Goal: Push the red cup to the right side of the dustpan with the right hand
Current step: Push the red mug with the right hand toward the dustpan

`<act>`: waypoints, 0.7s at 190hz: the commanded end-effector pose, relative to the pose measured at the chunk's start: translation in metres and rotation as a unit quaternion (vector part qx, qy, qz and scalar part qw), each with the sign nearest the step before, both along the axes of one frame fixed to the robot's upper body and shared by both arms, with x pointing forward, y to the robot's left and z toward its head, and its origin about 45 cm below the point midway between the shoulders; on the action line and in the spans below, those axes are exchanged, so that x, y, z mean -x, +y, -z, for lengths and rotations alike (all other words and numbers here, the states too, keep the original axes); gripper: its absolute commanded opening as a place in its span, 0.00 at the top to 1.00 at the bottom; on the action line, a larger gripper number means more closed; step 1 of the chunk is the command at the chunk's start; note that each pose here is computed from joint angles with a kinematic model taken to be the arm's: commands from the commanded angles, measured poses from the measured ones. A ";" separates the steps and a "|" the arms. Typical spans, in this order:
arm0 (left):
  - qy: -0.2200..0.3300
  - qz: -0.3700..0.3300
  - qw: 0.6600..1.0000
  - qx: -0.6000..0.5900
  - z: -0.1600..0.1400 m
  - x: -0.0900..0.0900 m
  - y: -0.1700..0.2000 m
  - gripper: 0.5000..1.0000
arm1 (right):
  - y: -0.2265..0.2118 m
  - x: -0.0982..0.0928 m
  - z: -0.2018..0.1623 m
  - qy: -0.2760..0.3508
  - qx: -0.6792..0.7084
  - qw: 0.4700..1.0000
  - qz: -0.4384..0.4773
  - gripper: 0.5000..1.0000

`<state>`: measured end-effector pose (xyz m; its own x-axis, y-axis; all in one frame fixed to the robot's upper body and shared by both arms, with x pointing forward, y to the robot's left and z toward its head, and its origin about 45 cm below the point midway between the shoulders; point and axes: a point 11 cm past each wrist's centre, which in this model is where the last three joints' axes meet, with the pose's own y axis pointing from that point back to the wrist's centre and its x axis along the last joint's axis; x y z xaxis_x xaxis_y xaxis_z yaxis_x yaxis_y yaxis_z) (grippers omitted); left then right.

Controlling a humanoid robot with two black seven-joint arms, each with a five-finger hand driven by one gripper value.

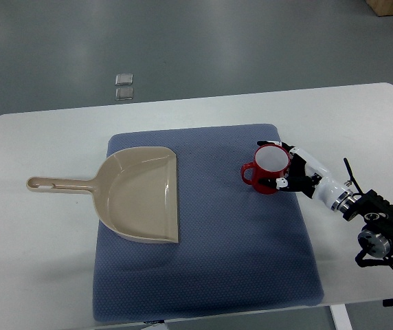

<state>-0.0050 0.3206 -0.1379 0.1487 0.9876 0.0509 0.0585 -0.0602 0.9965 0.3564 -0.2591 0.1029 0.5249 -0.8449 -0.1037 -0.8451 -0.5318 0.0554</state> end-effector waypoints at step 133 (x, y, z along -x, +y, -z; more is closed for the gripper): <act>0.001 0.000 1.000 0.008 0.000 0.000 -0.006 0.00 | 0.089 -0.002 0.001 -0.019 -0.008 0.999 -0.032 0.13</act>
<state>-0.0054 0.3148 -0.1382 0.1501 0.9881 0.0339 0.0598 -0.0433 0.9973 0.3591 -0.1817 0.1007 0.5737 -0.8147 -0.0848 -0.8161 -0.5774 0.0254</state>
